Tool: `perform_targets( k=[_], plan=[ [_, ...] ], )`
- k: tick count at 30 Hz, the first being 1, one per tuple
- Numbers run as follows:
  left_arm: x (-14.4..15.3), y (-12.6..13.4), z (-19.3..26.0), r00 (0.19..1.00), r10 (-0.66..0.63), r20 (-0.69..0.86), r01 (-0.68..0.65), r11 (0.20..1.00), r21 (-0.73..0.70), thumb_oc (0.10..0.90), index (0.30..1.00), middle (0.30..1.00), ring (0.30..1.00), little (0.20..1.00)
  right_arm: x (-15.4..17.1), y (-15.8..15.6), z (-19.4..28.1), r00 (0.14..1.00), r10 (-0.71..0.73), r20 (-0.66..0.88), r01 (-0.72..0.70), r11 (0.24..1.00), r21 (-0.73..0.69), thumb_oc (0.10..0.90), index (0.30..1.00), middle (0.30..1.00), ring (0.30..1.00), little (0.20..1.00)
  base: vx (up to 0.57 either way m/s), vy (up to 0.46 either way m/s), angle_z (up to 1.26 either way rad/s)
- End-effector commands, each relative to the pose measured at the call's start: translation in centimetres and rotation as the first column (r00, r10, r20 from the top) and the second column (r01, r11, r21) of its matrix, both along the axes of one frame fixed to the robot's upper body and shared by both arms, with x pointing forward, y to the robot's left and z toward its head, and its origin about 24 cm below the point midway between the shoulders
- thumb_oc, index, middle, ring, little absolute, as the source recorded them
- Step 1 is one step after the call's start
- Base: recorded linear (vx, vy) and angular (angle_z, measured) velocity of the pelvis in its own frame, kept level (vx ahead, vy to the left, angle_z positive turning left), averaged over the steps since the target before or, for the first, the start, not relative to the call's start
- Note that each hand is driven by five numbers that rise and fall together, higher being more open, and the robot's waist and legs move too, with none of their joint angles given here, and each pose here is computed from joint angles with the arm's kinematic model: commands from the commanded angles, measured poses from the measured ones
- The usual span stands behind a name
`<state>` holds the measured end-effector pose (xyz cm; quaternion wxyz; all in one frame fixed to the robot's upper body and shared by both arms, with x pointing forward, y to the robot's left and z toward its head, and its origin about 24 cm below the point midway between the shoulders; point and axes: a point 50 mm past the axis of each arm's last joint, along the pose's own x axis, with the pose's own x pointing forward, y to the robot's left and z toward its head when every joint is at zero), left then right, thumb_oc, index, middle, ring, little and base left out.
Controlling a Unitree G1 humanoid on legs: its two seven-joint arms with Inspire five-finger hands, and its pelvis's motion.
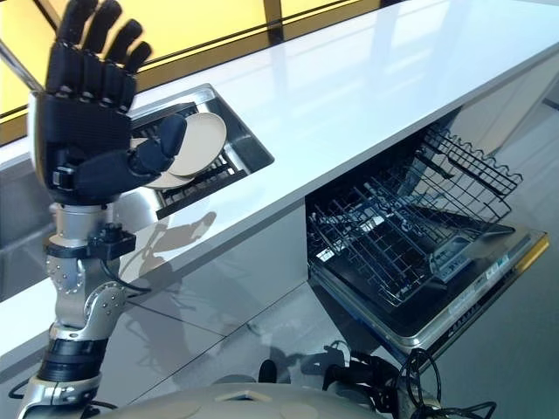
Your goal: Pick up plates and place into dishwasher.
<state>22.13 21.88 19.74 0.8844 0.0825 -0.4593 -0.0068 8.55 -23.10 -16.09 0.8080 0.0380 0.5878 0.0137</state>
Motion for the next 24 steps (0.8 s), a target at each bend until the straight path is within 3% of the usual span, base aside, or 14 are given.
perform_targets(
  k=[1,3,5,12,18,24],
  plan=[
    [-0.4,1.5,2.3,0.92,0.336,0.203,-0.364,0.923,0.12,0.8,0.9,0.9,0.9,0.9,-2.2,0.2,-0.5,0.997,0.021,-0.079,-0.021,1.0,0.003,0.8,0.9,0.9,0.9,0.9,0.0,0.0,0.0],
    [0.1,3.0,2.1,0.853,0.482,0.202,-0.518,0.832,0.199,0.8,0.9,0.9,0.9,0.9,-2.0,0.3,-0.4,0.996,0.032,-0.079,-0.032,0.999,-0.002,0.8,0.9,0.9,0.9,0.9,-0.01,0.017,-0.01],
    [0.6,3.9,2.3,0.813,0.547,0.201,-0.583,0.768,0.265,0.8,0.9,0.9,0.9,0.9,-1.9,0.2,-0.4,0.996,0.041,-0.081,-0.041,0.999,-0.007,0.8,0.9,0.9,0.9,0.9,-0.01,0.046,-0.06],
    [2.9,6.2,3.8,0.659,0.687,0.308,-0.711,0.434,0.554,0.8,0.9,0.9,0.9,0.9,-1.7,-0.4,-0.3,0.994,0.059,-0.094,-0.061,0.998,-0.018,0.8,0.9,0.9,0.9,0.9,0.0,0.039,-0.04],
    [4.7,6.0,4.8,0.702,0.666,0.251,-0.61,0.381,0.695,0.8,0.9,0.9,0.9,0.9,-1.4,-1.1,0.0,0.993,0.071,-0.099,-0.073,0.997,-0.023,0.8,0.9,0.9,0.9,0.9,0.01,0.034,-0.02],
    [6.4,6.1,3.1,0.748,0.663,0.009,-0.421,0.465,0.779,0.8,0.9,0.9,0.9,0.9,-1.0,-1.4,0.2,0.992,0.072,-0.106,-0.076,0.997,-0.034,0.8,0.9,0.9,0.9,0.9,0.0,0.034,-0.09]
  ],
)
